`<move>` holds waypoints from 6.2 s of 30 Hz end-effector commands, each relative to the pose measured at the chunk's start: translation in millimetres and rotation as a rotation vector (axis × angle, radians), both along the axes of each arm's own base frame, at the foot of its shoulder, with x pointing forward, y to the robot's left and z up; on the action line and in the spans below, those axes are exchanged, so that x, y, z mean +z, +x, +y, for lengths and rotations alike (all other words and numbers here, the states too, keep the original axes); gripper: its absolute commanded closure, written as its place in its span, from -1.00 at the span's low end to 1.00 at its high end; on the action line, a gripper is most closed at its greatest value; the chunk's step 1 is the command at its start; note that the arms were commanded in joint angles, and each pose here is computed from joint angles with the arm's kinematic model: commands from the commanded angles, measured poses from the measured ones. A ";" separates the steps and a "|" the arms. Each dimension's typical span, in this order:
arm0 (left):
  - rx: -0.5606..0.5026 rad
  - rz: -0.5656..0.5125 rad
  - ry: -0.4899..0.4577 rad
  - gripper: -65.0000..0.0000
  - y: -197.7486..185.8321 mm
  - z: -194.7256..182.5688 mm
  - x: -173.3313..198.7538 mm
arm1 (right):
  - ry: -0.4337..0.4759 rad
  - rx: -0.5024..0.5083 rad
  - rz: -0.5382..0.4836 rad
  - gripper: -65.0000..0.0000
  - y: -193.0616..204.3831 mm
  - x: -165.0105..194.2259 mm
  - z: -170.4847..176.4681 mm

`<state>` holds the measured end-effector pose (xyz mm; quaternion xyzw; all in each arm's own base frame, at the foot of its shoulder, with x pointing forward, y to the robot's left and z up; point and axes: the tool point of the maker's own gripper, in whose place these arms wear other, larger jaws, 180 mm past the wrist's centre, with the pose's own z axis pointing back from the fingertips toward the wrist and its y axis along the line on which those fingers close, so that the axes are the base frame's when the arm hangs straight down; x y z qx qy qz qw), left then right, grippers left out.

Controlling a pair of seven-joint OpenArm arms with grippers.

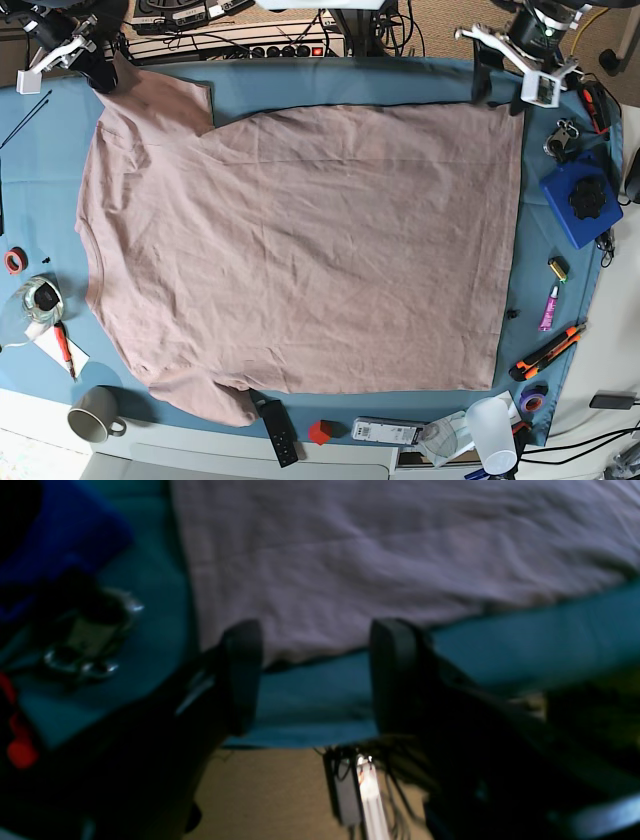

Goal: Fold the T-shirt properly
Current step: 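Grasp the opposite shoulder edge of the shirt with the left gripper, then lift the shirt's collar edge with both grippers and pull it taut, then fold the collar edge over the shirt body toward the hem with both grippers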

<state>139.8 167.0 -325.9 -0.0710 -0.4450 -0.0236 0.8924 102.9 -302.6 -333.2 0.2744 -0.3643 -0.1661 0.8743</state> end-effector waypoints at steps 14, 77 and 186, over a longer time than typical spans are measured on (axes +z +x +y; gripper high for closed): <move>0.261 0.155 -0.164 -0.10 11.1 25.2 -61.1 | -0.017 0.004 -0.029 1.00 3.5 10.0 -4.6; 0.244 0.350 -0.113 1.00 -43.0 41.2 -36.6 | -0.231 0.031 -0.009 1.00 -23.3 53.8 -20.4; 0.174 0.002 -0.086 1.00 179.6 68.6 -40.2 | -0.388 -0.032 -0.082 1.00 224.8 -11.0 -54.1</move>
